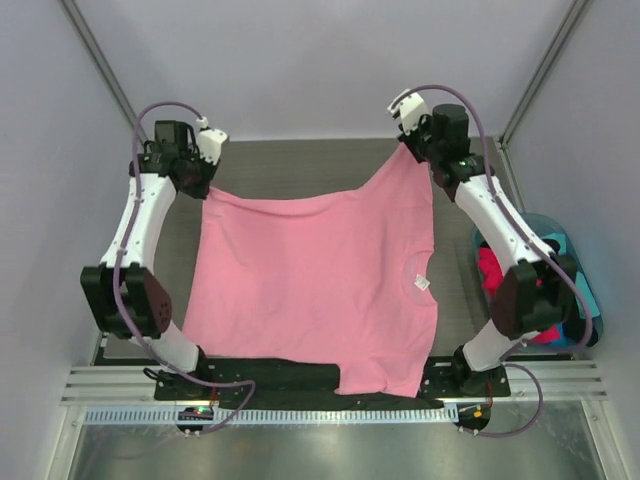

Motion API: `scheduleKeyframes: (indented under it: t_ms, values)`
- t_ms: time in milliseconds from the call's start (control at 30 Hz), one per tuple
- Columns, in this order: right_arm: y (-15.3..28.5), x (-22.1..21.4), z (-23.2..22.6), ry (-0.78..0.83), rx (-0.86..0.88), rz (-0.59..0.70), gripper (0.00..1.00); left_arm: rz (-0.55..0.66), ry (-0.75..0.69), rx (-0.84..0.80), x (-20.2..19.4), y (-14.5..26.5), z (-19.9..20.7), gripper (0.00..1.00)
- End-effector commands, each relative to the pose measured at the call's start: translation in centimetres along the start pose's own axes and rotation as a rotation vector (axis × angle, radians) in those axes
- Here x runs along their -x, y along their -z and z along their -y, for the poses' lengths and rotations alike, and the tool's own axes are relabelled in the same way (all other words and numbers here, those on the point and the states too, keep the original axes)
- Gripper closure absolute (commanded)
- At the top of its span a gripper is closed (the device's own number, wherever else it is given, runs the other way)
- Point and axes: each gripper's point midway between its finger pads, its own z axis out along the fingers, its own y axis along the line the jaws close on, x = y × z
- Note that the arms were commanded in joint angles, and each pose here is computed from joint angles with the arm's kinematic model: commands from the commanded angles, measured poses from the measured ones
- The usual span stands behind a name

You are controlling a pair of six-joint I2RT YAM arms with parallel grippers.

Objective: Fold and stack the t-shirts
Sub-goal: Flatten the tshirt out

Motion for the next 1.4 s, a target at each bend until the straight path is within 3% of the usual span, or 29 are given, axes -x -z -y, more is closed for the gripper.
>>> scheduleKeyframes:
  t_ms: [0,167,200,233,567,733,1000,1200,1367]
  values:
    - [-4.4,1.6,2.8,0.032,-0.105,0.093,0.99,0.079,0.008,0.01,3.3,-3.9,-1.9,1.0]
    - [-12.3,-2.1,3.2,0.014,-0.136,0.01,0.99,0.013,0.04,-0.004,3.4,-10.6,-3.4,1.0]
    - [-13.0,-1.0,4.5,0.01,-0.166,0.034,0.99,0.003,0.057,-0.005,3.6,-12.3,-3.8,1.0]
    - [-15.6,-3.7,3.4,0.004,-0.153,-0.017,0.99,-0.006,0.068,-0.002,3.6,-13.3,-4.0,1.0]
    - [-25.0,-6.6,3.1,0.002,-0.214,0.004,0.99,0.035,0.153,0.106,5.8,-21.2,-8.0,1.0]
    - [-26.5,-3.9,4.0,-0.002,-0.254,0.119,0.99,0.08,0.15,0.177,7.2,-21.4,-9.7,1.0]
    - [-26.4,-5.1,3.4,-0.033,-0.264,0.095,0.99,0.09,0.166,0.193,7.5,-20.6,-9.9,1.0]
    - [-25.0,-0.8,5.8,-0.02,-0.282,0.199,0.99,0.12,0.14,0.244,8.8,-20.0,-11.2,1.0]
    - [-25.6,0.2,5.7,0.013,-0.295,0.238,0.99,0.122,0.146,0.287,8.9,-20.1,-12.0,1.0]
